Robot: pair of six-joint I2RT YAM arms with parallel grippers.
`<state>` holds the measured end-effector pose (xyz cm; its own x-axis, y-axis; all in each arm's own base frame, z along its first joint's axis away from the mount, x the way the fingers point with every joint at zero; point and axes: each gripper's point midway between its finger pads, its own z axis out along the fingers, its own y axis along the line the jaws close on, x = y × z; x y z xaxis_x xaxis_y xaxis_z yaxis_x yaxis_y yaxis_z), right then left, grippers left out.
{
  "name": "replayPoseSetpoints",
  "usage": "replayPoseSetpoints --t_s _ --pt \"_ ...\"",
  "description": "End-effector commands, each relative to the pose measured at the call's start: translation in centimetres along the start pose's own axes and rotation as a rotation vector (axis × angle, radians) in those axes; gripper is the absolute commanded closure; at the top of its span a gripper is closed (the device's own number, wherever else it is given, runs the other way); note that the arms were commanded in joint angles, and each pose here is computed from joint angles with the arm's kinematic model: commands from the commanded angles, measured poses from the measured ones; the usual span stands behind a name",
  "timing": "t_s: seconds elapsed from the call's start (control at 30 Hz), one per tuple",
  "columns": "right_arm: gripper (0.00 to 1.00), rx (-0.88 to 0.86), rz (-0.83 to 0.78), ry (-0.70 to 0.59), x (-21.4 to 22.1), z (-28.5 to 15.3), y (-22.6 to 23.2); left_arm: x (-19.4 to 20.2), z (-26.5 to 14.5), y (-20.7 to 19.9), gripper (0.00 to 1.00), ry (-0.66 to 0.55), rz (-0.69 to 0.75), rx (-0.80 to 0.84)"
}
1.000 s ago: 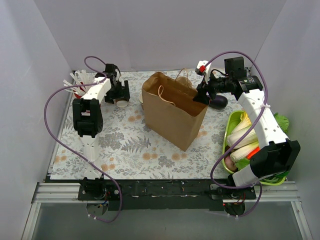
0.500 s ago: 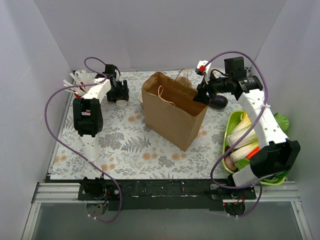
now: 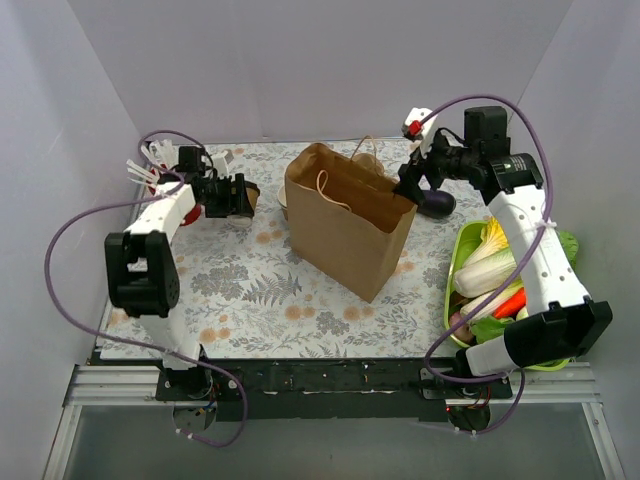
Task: Pack the takeout coffee
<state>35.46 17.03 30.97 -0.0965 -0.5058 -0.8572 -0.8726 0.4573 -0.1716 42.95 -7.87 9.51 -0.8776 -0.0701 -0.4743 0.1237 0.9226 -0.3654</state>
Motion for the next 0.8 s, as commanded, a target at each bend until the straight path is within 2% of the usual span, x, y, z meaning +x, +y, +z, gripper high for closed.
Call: replayPoseSetpoints --t_s 0.0,0.07,0.1,0.13,0.17,0.23,0.3,0.33,0.37,0.43,0.47,0.5,0.53,0.57,0.6,0.67,0.77 --pt "0.03 0.153 -0.098 -0.156 -6.2 -4.3 -1.5 -1.6 -9.0 -7.9 0.51 -0.275 0.39 0.311" --pt "0.04 0.173 -0.121 -0.244 -9.1 -5.5 -1.8 0.5 -10.2 -8.8 0.51 -0.301 0.484 0.355" --pt "0.04 0.141 -0.121 -0.297 -10.5 -5.8 -1.2 1.0 -12.6 -10.3 0.51 -0.36 0.566 0.396" --pt "0.04 0.131 -0.156 -0.355 -12.2 -6.3 -1.0 1.6 -13.1 -10.3 0.5 -0.391 0.671 0.391" --pt "0.04 0.077 -0.203 -0.423 -14.2 -7.1 0.2 3.0 -13.0 -10.1 0.5 -0.39 0.714 0.393" --pt "0.04 0.018 -0.21 -0.494 -16.1 -7.5 1.1 3.6 -15.0 -10.5 0.5 -0.485 0.911 0.346" --pt "0.05 -0.078 -0.222 -0.564 -17.9 -7.4 2.2 4.7 -15.4 -10.2 0.5 -0.522 1.029 0.308" --pt "0.05 -0.145 -0.202 -0.578 -18.2 -7.1 3.1 4.5 -16.7 -10.7 0.5 -0.583 1.097 0.284" --pt "0.06 -0.237 -0.202 -0.585 -18.1 -6.7 4.4 4.6 -16.9 -10.6 0.5 -0.609 1.174 0.26" --pt "0.08 -0.346 -0.179 -0.561 -17.8 -4.5 6.3 4.5 -17.4 -10.9 0.5 -0.646 1.234 0.25" --pt "0.08 -0.375 -0.225 -0.558 -17.6 -3.8 7.0 4.4 -17.9 -11.2 0.5 -0.665 1.259 0.245" --pt "0.08 -0.424 -0.19 -0.51 -16.4 -2.3 8.0 3.9 -18.7 -11.6 0.5 -0.685 1.277 0.238" --pt "0.07 -0.467 -0.242 -0.506 -16.7 -1.5 10.0 3.7 -19.1 -11.8 0.5 -0.697 1.288 0.235" --pt "0.06 -0.453 -0.319 -0.485 -16.0 -0.1 10.3 3.5 -19.7 -12.2 0.5 -0.716 1.305 0.238" --pt "0.04 -0.498 -0.352 -0.462 -15.6 0.9 12.6 3.2 -20.3 -12.5 0.5 -0.736 1.329 0.23" --pt "0.02 -0.492 -0.395 -0.424 -14.4 2.9 13.6 3.5 -20.8 -13.1 0.5 -0.744 1.365 0.251" --pt "0.02 -0.527 -0.432 -0.451 -15.0 4.5 15.8 3.9 -21.6 -13.7 0.5 -0.748 1.413 0.269"
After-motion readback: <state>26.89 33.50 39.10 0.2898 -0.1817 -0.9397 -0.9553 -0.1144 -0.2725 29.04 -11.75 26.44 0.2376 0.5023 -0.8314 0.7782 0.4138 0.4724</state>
